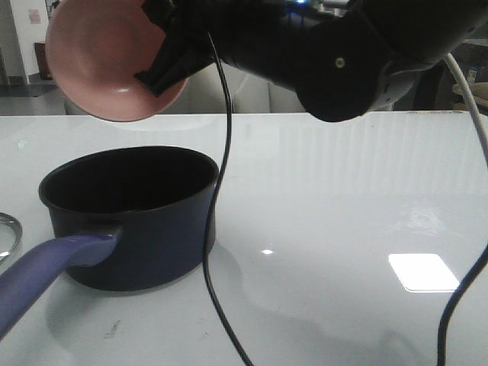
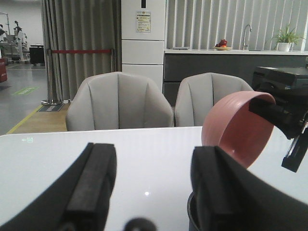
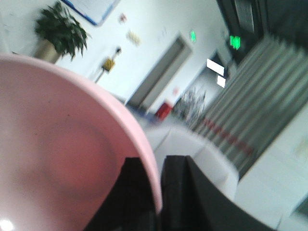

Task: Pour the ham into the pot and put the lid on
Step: 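Tilt the bowl over the pot to pour the ham slices in, then return the empty bowl to its spot and release it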

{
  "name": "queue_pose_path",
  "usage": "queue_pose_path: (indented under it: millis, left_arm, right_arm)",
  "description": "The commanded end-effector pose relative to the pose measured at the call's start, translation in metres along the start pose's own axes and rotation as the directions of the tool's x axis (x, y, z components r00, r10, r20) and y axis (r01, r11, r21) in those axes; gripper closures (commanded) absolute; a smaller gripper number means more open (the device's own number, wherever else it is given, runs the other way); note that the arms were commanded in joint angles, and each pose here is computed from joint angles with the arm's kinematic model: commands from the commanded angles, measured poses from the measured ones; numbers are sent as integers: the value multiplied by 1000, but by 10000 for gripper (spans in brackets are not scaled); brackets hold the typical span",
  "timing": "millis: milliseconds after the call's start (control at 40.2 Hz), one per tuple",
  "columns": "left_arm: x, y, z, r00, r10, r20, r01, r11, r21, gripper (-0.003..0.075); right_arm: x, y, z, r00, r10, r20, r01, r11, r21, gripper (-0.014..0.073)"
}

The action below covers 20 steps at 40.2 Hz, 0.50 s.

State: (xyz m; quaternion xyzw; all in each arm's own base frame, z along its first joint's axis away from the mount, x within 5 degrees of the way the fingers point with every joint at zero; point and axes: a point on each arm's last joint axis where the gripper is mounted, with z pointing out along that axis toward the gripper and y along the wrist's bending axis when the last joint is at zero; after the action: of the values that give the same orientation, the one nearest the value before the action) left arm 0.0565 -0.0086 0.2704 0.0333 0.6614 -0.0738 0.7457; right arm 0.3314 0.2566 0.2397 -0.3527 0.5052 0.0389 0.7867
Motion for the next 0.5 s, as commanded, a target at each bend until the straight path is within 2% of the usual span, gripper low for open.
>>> queue_pose_path:
  millis: [0, 99, 174, 373, 472]
  left_arm:
    - [-16, -1, 0, 995, -15, 95, 14, 1000, 8, 325]
    - [-16, -1, 0, 995, -15, 95, 14, 1000, 8, 325]
    - [-16, -1, 0, 995, -15, 95, 14, 1000, 8, 325]
    - [-16, -1, 0, 995, -15, 95, 14, 1000, 8, 325]
    - [-16, -1, 0, 995, -15, 95, 14, 1000, 8, 325]
  right_arm:
    - [-34, -35, 0, 975, 222, 26, -224, 964, 143, 455]
    - [-41, -46, -5, 930, 355, -90, -336, 925, 180, 455]
    - [-46, -53, -10, 896, 415, -162, -384, 903, 192, 455]
    - [-56, -69, -28, 805, 460, -375, -438, 887, 149, 455]
    - [-60, -78, -39, 730, 502, -463, -499, 855, 140, 455]
